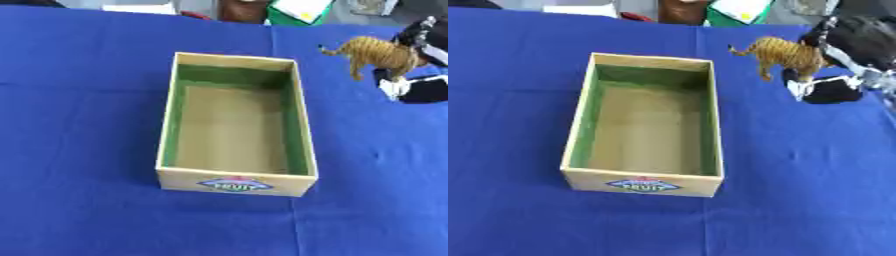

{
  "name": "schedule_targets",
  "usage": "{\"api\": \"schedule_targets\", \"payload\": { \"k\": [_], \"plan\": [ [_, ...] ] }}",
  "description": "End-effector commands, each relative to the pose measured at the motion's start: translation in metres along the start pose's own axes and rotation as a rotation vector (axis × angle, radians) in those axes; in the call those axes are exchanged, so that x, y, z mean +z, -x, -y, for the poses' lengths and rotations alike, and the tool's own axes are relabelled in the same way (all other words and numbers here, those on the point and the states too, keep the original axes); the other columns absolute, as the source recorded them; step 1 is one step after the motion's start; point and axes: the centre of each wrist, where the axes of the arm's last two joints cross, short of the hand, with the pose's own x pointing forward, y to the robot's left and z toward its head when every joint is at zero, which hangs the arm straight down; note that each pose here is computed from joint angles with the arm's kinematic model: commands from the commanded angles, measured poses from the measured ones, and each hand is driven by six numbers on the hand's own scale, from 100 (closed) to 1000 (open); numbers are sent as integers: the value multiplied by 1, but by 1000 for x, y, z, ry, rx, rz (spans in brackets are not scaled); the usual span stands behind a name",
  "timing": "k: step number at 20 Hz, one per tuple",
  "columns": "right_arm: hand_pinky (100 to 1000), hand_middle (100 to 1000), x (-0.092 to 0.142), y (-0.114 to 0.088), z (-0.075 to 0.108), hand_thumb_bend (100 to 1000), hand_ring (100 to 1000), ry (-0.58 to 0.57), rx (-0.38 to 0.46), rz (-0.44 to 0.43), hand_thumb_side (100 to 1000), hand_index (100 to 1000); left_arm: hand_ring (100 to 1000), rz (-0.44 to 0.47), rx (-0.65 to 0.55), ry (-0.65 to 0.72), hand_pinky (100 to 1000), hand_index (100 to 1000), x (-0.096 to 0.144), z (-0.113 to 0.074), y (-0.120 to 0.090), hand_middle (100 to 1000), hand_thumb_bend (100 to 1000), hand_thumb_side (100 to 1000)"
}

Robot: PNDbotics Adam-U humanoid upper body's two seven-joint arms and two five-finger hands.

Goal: Pick up objects on the table and place them in the box.

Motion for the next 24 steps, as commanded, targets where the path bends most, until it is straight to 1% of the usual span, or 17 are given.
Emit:
{"api": "schedule_targets", "payload": {
  "k": [1, 4, 6, 10, 14, 20, 21, 24],
  "plan": [
    [773, 420, -3, -3, 38, 100, 682, 64, 103, 35, 516, 490, 557, 26, 3, 7, 500, 688, -4, -1, -5, 534, 100, 459],
    [773, 423, -12, -13, 58, 100, 684, 87, 126, 88, 514, 490, 557, 25, 6, 14, 500, 688, -4, -1, -5, 534, 100, 460],
    [773, 423, -19, -20, 68, 100, 687, 92, 128, 124, 515, 489, 556, 25, 7, 17, 500, 688, -4, -1, -5, 534, 100, 463],
    [772, 423, -37, -37, 81, 100, 688, 87, 126, 207, 522, 489, 556, 22, 11, 24, 501, 688, -3, 0, -5, 535, 100, 463],
    [772, 427, -55, -52, 84, 100, 688, 56, 123, 273, 524, 492, 556, 21, 15, 27, 501, 688, -2, 0, -5, 535, 100, 463],
    [772, 427, -59, -53, 84, 100, 688, 48, 126, 282, 524, 492, 556, 20, 15, 26, 501, 688, -2, 0, -5, 535, 100, 463],
    [772, 433, -59, -55, 84, 100, 685, 49, 125, 288, 511, 505, 556, 20, 18, 27, 501, 688, -2, 1, -5, 535, 100, 462],
    [771, 434, -65, -77, 85, 100, 685, 41, 99, 392, 509, 507, 556, 18, 42, 40, 501, 688, -2, 5, -7, 535, 100, 461]
  ]
}}
